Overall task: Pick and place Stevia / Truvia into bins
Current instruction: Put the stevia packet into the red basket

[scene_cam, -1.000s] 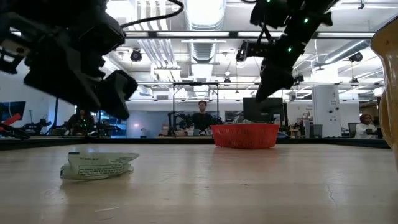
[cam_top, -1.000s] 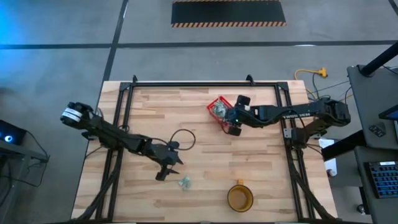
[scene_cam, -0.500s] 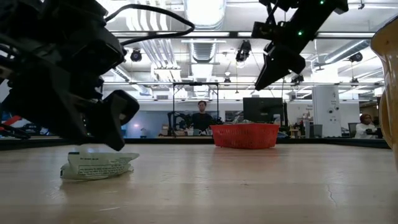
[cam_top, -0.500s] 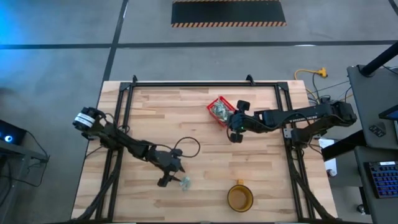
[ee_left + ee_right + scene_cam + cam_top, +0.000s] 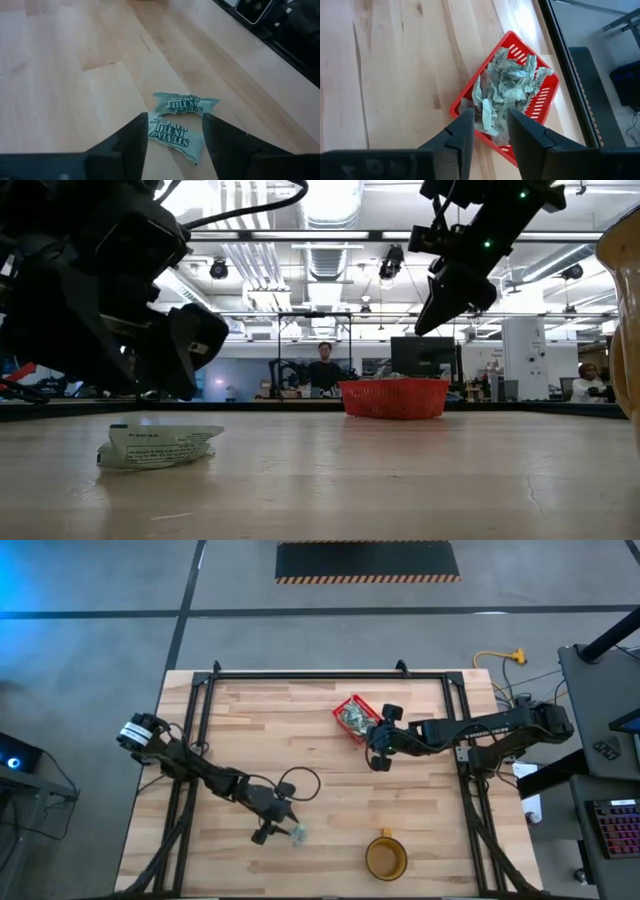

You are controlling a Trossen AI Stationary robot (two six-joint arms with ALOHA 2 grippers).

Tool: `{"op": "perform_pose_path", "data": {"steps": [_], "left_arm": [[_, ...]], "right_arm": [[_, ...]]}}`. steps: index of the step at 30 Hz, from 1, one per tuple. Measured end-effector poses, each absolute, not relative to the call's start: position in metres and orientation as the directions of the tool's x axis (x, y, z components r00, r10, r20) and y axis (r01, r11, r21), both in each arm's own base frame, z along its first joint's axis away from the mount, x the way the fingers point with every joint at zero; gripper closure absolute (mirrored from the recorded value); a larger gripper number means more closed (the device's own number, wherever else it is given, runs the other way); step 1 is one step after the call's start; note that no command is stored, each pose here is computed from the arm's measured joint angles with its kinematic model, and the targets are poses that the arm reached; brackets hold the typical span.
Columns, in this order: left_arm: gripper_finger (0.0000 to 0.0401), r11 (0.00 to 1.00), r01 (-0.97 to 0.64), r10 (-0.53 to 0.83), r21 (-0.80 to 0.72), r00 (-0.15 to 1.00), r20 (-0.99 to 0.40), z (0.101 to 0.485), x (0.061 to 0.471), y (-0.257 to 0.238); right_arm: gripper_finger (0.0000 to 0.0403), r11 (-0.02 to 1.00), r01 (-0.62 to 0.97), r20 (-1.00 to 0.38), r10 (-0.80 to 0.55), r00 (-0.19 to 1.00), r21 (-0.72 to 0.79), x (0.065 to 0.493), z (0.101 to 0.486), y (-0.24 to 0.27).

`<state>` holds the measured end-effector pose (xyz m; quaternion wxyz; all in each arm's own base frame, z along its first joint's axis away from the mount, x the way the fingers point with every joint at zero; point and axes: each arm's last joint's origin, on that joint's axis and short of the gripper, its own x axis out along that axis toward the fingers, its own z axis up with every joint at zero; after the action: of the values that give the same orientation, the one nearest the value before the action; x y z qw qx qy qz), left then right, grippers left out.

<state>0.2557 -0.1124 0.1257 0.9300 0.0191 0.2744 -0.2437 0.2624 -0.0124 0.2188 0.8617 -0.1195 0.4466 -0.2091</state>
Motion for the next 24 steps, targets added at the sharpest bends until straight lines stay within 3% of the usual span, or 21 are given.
{"op": "perform_pose_path", "data": {"steps": [7,13,24], "left_arm": [[0.0268,0.881,0.464,-0.442,-0.097,0.733,-0.517,0.121,0.258,-0.113],[0.0269,0.883,0.457,-0.436,-0.104,0.721,-0.538,0.099,0.265,-0.116],[0.0270,0.884,0.455,-0.432,-0.104,0.713,-0.552,0.093,0.267,-0.117]], "right_arm": [[0.0304,0.884,0.262,-0.720,-0.467,0.514,-0.386,0.262,0.217,-0.012],[0.0307,0.885,0.263,-0.720,-0.465,0.515,-0.384,0.262,0.217,-0.012],[0.0312,0.886,0.263,-0.721,-0.464,0.514,-0.382,0.262,0.216,-0.012]]}}
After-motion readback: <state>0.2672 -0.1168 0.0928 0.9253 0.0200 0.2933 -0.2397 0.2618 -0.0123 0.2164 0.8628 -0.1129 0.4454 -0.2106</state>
